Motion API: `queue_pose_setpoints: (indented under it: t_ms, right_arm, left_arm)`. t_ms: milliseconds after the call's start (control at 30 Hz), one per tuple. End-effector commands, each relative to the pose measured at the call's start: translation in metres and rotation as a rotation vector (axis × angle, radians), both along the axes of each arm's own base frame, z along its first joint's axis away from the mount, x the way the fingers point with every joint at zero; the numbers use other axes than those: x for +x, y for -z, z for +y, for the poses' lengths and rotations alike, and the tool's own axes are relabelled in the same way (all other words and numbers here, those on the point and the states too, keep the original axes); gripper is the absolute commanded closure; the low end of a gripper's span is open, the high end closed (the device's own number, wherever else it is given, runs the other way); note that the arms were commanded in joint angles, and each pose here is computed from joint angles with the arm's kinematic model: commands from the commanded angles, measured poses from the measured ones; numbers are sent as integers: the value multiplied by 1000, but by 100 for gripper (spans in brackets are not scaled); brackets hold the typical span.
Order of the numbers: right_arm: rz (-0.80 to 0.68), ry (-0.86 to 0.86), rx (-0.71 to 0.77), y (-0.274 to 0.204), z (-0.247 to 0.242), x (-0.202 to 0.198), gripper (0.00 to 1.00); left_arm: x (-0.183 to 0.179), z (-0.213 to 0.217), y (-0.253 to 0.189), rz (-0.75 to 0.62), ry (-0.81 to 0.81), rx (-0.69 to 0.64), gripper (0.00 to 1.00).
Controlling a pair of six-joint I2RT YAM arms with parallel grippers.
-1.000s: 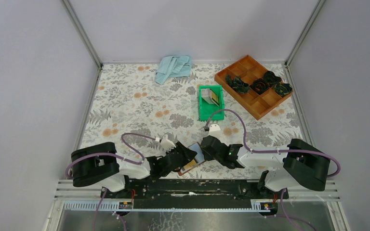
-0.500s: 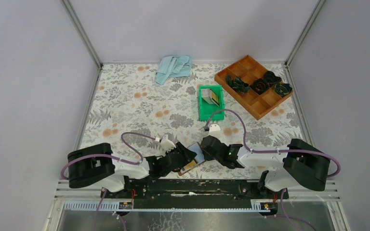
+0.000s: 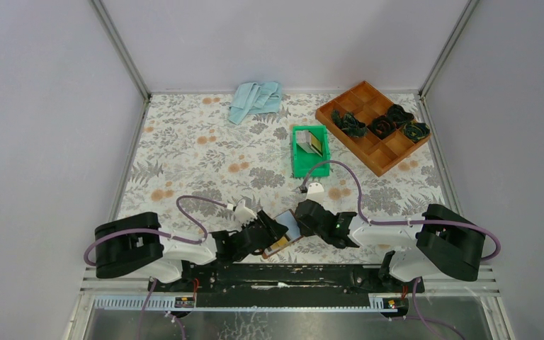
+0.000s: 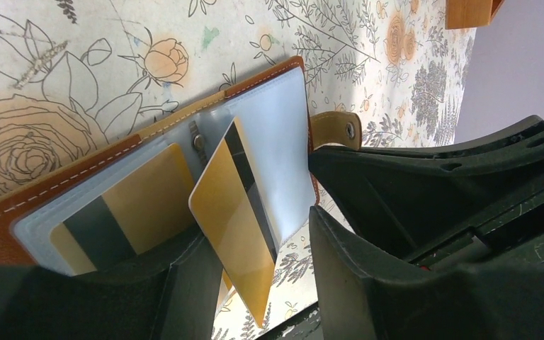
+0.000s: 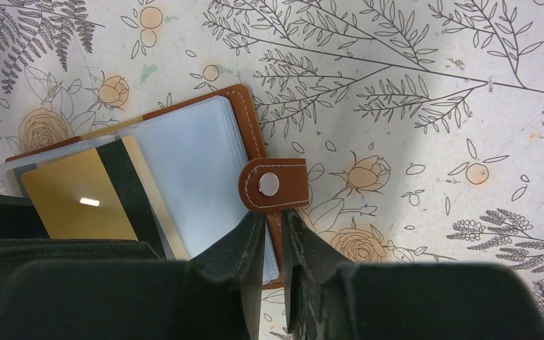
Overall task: Put the credit cards into the card holder
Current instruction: Insert the credit card into the card holder.
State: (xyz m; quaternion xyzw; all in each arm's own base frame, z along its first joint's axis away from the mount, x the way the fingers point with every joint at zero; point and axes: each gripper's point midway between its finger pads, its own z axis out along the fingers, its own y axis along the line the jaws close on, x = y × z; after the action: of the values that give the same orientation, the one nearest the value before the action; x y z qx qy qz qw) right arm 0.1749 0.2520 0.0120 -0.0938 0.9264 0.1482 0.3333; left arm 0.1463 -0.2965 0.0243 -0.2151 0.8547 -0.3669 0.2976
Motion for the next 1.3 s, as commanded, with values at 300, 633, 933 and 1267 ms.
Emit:
queue_pose_setpoints:
  t_ms: [300,633,933,1267]
  right_arm:
    - [140,-53,-179,38,-36,-36,80]
    - [117,-50,-174,31,-37,-33,80]
    - [127,-58,-180,34,-35,-35,81]
    - [133,-64,-186,36,-34,-35,81]
  left_arm:
    - [-23,50,54,78,35,269,43]
    - [-22,51,58,91,14,296,51]
    - [-18,52,56,80,-7,318,63]
    - [-19,57,55,93,-23,327,67]
